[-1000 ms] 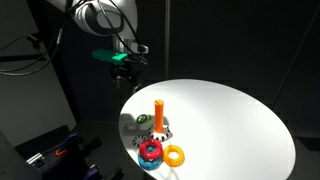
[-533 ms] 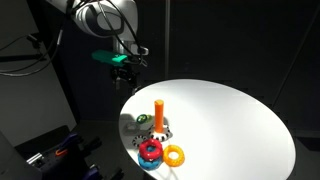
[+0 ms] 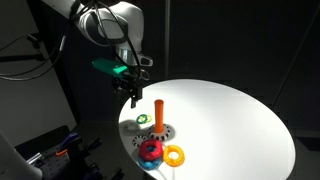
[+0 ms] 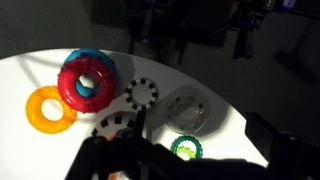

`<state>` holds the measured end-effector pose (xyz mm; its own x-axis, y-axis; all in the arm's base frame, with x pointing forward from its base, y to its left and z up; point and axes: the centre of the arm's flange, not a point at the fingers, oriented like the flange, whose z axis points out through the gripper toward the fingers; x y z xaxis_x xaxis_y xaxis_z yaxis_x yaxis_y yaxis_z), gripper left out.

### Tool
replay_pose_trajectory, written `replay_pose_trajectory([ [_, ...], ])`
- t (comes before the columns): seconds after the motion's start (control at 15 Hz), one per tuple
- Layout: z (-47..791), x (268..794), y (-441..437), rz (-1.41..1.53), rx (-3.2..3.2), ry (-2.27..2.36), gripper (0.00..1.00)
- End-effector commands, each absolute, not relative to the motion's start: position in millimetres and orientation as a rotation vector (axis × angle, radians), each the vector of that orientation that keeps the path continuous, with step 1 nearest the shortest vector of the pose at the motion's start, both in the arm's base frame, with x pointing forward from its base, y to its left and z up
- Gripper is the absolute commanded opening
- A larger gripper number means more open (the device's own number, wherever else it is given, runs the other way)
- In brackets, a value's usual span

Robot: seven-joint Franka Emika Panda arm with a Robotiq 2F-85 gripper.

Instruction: Put the red ring on the stack

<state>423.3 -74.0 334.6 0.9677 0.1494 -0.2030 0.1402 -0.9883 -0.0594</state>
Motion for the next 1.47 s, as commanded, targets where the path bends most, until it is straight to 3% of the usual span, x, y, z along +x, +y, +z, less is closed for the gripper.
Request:
replay_pose_trajectory([
  [0.0,318.6,411.4,-97.6,0.336,-3.121,-0.196,1.00],
  [0.73,258.8,401.9,-109.1,0.290,-3.261,-0.330,1.00],
  [1.4,217.2,381.0,-145.5,0.142,-3.196,-0.155,1.00],
])
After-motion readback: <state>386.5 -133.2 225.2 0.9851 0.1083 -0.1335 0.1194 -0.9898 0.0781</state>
